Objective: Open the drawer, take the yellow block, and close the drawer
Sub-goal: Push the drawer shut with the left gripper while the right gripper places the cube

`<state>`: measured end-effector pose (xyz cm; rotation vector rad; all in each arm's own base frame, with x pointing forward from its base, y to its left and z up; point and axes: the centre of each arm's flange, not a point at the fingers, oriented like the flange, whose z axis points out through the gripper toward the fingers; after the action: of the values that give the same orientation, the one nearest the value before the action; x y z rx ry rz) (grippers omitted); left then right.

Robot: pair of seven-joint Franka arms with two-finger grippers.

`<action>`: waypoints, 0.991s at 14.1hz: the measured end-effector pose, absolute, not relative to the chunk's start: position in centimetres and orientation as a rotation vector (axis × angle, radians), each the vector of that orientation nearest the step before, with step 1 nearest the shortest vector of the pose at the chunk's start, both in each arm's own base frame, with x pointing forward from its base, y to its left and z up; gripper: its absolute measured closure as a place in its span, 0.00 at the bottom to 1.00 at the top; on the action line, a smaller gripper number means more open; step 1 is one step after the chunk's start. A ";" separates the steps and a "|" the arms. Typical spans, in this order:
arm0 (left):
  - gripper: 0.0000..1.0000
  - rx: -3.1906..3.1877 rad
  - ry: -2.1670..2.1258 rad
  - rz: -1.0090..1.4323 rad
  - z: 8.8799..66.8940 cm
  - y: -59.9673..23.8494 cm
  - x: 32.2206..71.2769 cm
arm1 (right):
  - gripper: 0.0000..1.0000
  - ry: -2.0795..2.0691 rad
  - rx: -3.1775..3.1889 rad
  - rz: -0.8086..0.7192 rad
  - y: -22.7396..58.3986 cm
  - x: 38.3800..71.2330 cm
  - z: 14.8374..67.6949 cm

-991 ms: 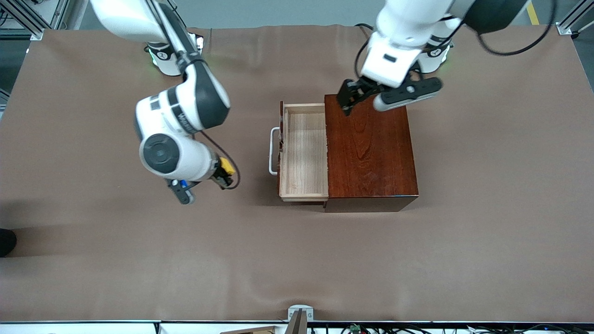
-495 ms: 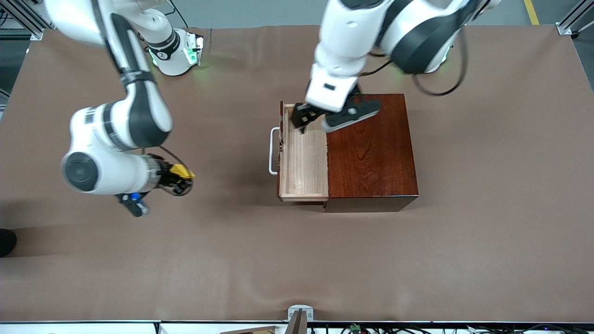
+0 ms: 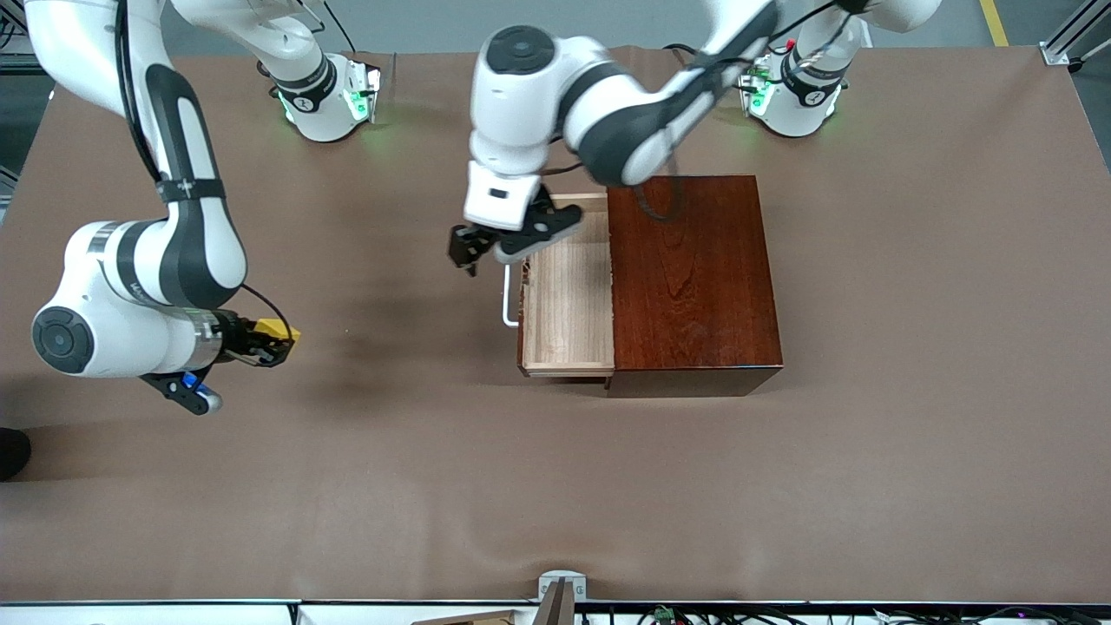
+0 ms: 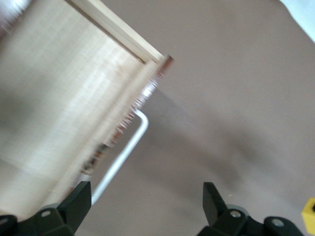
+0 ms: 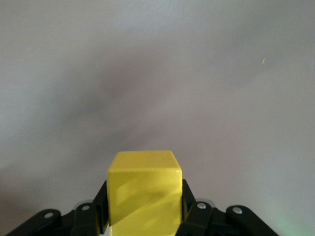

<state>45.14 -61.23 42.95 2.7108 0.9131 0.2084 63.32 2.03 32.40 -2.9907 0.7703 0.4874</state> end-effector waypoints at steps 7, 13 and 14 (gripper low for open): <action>0.00 2.597 1.148 0.212 32.7 -65.1 43.7 | 0.44 0.427 -3.086 0.420 -5.9 62.2 29.5; 0.00 2.579 1.305 0.269 28.6 -65.8 42.3 | 0.44 0.315 -3.125 0.341 -8.2 60.0 23.4; 0.00 2.582 1.329 0.271 28.2 -65.6 42.4 | 0.44 0.309 -3.131 0.323 -8.3 59.4 22.3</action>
<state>42.39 -65.63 28.16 2.5818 1.3290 0.2715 59.38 -8.26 22.27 -3.1315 0.3094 0.3234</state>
